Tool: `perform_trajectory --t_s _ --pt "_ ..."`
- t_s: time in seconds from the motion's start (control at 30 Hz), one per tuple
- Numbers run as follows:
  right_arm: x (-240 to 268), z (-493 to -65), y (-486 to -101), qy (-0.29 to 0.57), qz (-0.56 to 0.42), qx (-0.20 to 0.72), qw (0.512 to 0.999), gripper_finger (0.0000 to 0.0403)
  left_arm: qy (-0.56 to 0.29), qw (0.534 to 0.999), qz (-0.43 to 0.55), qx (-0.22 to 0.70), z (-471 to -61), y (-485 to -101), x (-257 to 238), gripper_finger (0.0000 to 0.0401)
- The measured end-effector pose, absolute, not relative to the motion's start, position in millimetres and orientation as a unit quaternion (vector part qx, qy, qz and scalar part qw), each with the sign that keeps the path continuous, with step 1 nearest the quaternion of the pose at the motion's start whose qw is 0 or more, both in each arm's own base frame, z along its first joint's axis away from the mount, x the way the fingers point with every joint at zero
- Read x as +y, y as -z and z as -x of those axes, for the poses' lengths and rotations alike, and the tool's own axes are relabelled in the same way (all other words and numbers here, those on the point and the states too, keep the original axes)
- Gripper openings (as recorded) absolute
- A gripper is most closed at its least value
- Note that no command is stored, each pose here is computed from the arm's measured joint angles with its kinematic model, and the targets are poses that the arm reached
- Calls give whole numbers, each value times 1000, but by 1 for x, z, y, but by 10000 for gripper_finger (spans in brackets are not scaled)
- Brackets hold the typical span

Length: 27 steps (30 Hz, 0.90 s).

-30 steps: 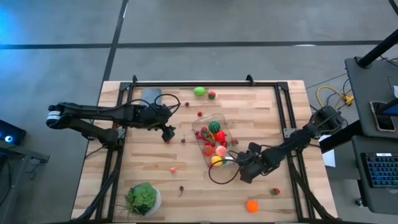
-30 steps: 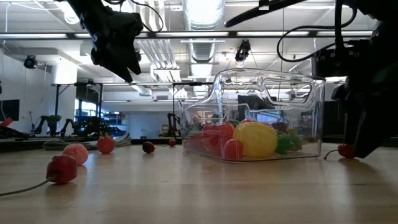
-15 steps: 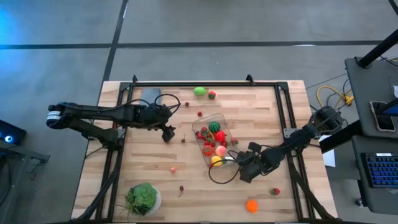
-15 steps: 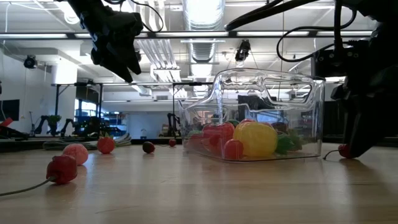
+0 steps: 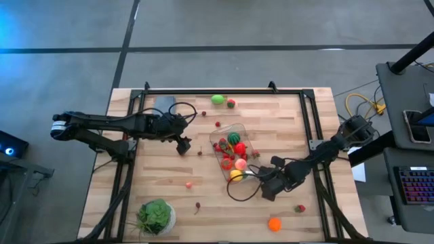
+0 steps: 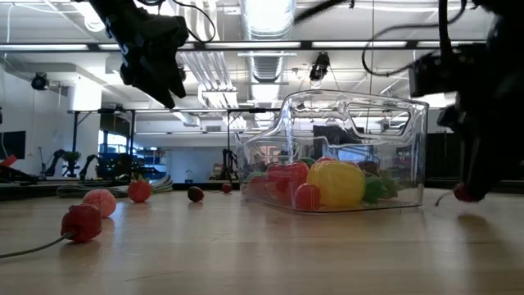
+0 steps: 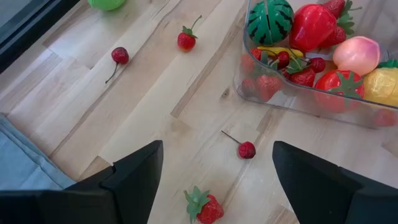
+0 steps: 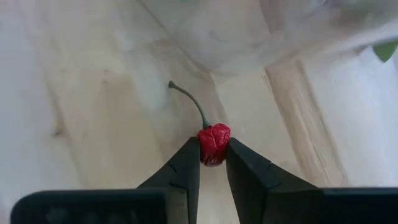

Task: Pick and placing Produce into tupperware
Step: Put the red cherry into the transparent bin

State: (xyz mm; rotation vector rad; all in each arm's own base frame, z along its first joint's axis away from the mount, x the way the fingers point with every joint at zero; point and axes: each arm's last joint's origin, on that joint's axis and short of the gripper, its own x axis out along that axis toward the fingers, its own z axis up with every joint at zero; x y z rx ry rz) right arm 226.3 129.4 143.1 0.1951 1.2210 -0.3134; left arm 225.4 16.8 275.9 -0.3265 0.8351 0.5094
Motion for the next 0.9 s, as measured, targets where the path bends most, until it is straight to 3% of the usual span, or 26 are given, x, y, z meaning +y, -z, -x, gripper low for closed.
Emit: perform_trajectory --t_s 0.3,0.63,0.9 --pt "142 -238 -200 166 -78 581 793 65 -233 881 141 388 -228 -278 17 288" --pt "127 -259 -285 253 -57 477 840 66 -233 881 142 385 -229 -276 17 288" --pt "79 -291 -291 210 -117 503 830 66 -234 881 143 385 -229 -276 17 288"
